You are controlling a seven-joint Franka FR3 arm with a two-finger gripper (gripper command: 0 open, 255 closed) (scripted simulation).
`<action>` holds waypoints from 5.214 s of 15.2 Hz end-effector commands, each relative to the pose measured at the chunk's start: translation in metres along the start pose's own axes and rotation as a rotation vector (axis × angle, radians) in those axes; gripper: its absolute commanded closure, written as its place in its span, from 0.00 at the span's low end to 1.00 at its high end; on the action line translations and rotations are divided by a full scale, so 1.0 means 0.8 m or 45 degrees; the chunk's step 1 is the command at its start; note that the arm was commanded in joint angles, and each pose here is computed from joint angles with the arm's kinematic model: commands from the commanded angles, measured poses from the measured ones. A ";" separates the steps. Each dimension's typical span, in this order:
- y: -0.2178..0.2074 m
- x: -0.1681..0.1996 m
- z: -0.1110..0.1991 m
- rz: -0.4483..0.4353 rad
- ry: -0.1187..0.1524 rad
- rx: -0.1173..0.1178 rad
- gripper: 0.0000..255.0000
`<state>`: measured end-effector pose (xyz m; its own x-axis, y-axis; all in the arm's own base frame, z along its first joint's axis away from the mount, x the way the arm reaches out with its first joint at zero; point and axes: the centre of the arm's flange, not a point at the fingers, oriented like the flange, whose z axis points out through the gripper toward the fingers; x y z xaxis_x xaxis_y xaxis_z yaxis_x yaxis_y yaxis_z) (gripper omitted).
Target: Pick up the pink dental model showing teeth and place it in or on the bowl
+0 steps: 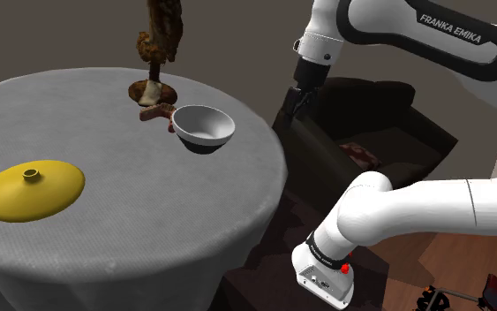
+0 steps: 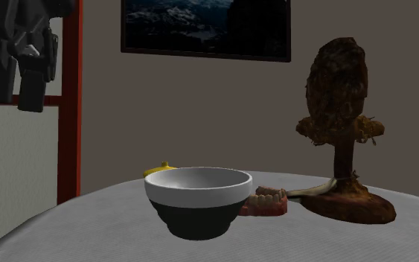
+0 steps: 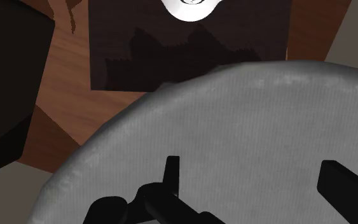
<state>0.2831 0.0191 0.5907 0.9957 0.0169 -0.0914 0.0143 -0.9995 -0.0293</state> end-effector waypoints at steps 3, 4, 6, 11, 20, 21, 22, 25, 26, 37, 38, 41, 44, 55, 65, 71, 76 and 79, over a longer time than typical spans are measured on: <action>-0.004 0.030 0.009 0.003 0.007 0.003 0.00; -0.006 0.045 0.014 0.004 0.011 0.004 0.00; -0.010 0.076 0.023 0.007 0.018 0.007 0.00; -0.021 0.152 0.044 0.013 0.036 0.014 0.00; -0.038 0.290 0.080 0.025 0.069 0.026 0.00; -0.040 0.305 0.084 0.027 0.072 0.028 0.00; -0.042 0.321 0.087 0.028 0.076 0.029 0.00; -0.047 0.367 0.098 0.032 0.087 0.033 0.00; -0.049 0.382 0.102 0.033 0.090 0.035 0.00; -0.064 0.507 0.148 0.044 0.119 0.046 0.00; -0.064 0.508 0.154 0.044 0.119 0.046 0.00; -0.065 0.510 0.174 0.044 0.119 0.046 0.00; -0.065 0.510 0.178 0.044 0.119 0.046 0.00; -0.063 0.510 0.178 0.044 0.119 0.046 1.00; -0.066 0.507 0.145 0.044 0.119 0.046 1.00; -0.067 0.503 0.105 0.044 0.119 0.046 1.00; -0.068 0.500 0.072 0.044 0.119 0.046 1.00; -0.069 0.499 0.053 0.044 0.119 0.046 1.00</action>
<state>0.6757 0.0820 0.5084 0.9998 -0.0217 -0.0014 -0.0218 -0.9977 -0.0635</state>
